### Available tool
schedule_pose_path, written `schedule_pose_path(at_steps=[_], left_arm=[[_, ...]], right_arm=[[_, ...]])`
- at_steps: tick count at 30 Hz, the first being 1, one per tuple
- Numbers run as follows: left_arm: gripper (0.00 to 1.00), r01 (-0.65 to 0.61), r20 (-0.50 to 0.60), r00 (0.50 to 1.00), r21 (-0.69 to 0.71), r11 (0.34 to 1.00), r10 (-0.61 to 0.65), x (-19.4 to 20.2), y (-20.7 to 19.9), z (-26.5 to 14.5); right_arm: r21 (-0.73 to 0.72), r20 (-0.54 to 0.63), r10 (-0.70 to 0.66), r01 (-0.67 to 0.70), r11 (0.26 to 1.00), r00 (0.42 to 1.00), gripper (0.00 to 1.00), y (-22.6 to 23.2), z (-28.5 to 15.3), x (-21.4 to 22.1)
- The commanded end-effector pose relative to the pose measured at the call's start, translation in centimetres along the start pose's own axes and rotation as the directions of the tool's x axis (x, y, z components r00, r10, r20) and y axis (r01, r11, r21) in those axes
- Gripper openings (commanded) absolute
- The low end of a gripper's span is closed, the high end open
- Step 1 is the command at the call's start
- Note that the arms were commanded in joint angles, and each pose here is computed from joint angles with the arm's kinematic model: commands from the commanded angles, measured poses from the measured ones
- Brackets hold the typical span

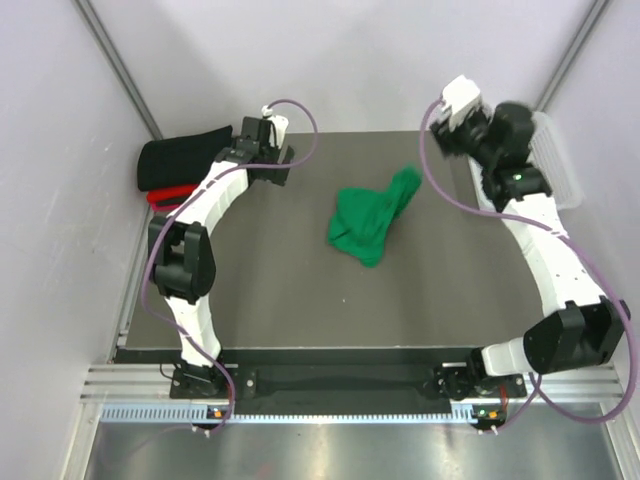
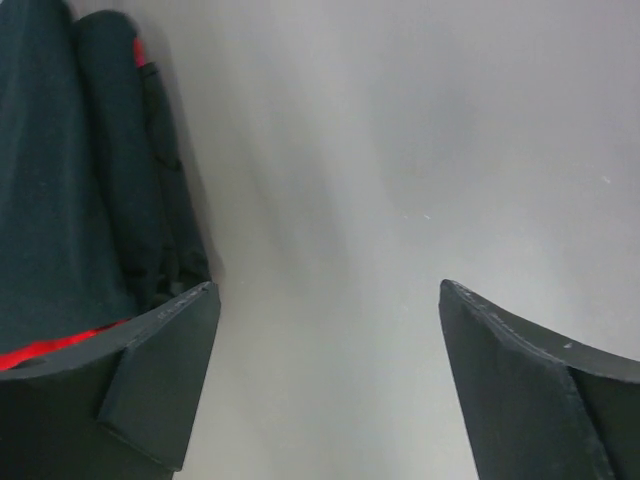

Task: Fold and stack the t-shirts
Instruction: Move the tshirt to the center of the board, then flatten the tshirt out

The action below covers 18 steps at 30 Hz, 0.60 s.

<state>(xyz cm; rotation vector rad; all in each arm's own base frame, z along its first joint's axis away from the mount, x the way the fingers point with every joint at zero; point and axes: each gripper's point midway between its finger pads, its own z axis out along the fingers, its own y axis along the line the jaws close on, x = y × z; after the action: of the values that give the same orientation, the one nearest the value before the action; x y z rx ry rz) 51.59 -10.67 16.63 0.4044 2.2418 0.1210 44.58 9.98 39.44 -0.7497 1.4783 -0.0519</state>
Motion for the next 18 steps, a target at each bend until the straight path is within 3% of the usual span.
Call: schedule_pose_path(at_steps=[1,4,7,8,13,18], left_arm=[[0.93,-0.067,0.062,0.996,0.122,0.990,0.059,-1.7,-1.6,-2.1],[0.83,-0.107,-0.008,0.993,0.280,0.954,0.114,1.0,-5.3,-1.6],[0.63,-0.120,-0.054,0.986,0.409,0.905,0.155,3.8,-9.2,-1.7],[0.61,-0.117,-0.065,0.985,0.440,0.890,0.162,4.4,-10.2,-1.8],[0.60,-0.024,-0.166,0.974,0.608,0.794,0.157,7.6,-15.5,-1.4],[0.60,0.000,-0.198,0.971,0.571,0.821,0.138,8.1,-15.3,-0.2]], right_arm=[[0.013,-0.144,0.004,-0.002,1.000,0.990,0.57,2.1,-1.0,6.2],[-0.031,-0.225,0.027,-0.035,0.999,0.974,0.58,3.8,-1.3,9.2],[-0.156,-0.270,0.073,-0.118,0.981,0.960,0.58,6.5,-1.3,10.1],[-0.185,-0.277,0.084,-0.140,0.973,0.957,0.58,7.3,-1.5,10.2],[-0.411,-0.300,0.128,-0.249,0.877,0.945,0.56,12.0,-1.8,9.9],[-0.675,-0.261,-0.134,-0.081,0.733,0.956,0.51,20.8,-2.6,12.6]])
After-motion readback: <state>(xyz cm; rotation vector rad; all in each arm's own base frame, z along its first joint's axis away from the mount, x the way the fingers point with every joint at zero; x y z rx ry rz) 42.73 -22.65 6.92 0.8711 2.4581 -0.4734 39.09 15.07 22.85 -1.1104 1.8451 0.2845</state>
